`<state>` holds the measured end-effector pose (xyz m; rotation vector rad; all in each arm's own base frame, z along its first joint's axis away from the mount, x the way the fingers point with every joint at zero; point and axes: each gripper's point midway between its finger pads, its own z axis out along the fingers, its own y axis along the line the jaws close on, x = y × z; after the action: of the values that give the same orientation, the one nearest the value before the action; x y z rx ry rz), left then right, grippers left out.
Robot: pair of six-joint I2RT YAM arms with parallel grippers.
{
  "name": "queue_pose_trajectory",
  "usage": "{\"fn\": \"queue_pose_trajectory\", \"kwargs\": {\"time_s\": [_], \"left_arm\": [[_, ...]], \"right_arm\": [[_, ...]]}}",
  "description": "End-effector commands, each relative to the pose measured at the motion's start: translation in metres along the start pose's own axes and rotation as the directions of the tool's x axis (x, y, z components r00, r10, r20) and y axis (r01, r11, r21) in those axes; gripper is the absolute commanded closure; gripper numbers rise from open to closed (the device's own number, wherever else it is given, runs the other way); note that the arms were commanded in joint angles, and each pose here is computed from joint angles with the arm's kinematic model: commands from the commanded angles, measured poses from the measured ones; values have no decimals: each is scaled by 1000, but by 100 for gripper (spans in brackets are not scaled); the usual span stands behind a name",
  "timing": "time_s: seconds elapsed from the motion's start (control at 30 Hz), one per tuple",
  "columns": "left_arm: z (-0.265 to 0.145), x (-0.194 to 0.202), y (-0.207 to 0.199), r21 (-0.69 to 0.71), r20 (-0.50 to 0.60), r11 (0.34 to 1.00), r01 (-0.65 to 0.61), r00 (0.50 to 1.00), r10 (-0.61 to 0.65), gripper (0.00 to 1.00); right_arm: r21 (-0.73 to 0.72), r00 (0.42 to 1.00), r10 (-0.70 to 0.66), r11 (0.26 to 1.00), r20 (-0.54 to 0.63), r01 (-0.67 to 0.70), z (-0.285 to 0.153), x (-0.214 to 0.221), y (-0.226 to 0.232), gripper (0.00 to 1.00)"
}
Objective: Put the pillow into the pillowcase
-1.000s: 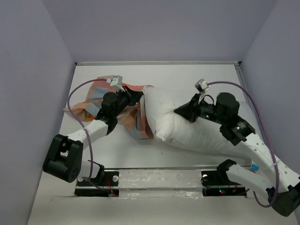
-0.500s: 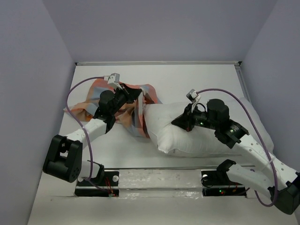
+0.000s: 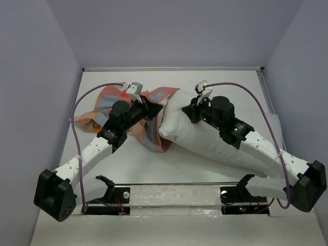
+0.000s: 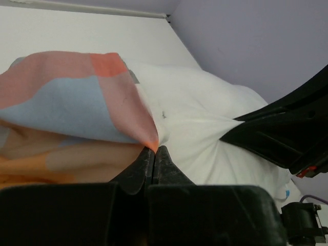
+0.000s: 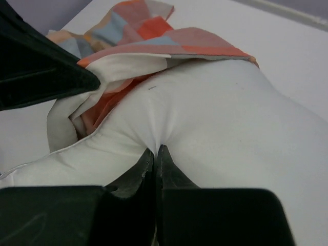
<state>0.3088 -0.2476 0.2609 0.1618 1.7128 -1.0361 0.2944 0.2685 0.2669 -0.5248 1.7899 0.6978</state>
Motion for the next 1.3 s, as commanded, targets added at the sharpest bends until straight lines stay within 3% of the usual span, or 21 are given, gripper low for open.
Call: {"fn": "queue_pose_trajectory", "kwargs": {"time_s": [0.0,0.17,0.3,0.43,0.57,0.67,0.87,0.93,1.1,1.2,1.27], "left_arm": [[-19,-22,-1,-135,1,985,-110,994,111,100],[-32,-38,-6,-172,-5,974,-151,988,152,100],[-41,-50,-16,-170,9,972,-160,986,164,100],[-40,-61,-45,-64,-7,984,-165,986,165,100],[-51,-60,-49,-65,-45,980,-190,981,187,100],[-61,-46,-29,-140,-115,962,-234,969,219,100],[-81,-17,2,-243,-208,934,-263,954,215,100],[-83,-20,-7,-214,-194,946,-245,959,205,100],[-79,-40,-72,41,-127,987,-156,979,160,100],[-65,-54,-103,177,-67,980,-88,993,101,100],[-55,-48,-115,247,-87,969,-9,996,31,100]], "right_arm": [[120,934,-110,990,339,73,-3,-87,5,100],[261,950,-191,957,248,124,45,-42,-8,100],[349,947,-231,926,224,144,57,-24,-10,100],[487,943,-263,863,203,136,58,-16,-30,100],[582,933,-291,805,211,120,44,-30,-45,100],[644,915,-335,756,226,117,28,-53,-52,100],[672,889,-367,734,273,97,14,-82,-55,100],[660,889,-375,742,264,117,27,-75,-53,100],[653,910,-354,745,215,136,73,-43,-40,100],[559,934,-265,825,241,90,87,-20,-4,100],[455,947,-173,890,271,32,90,-10,27,100]]}}
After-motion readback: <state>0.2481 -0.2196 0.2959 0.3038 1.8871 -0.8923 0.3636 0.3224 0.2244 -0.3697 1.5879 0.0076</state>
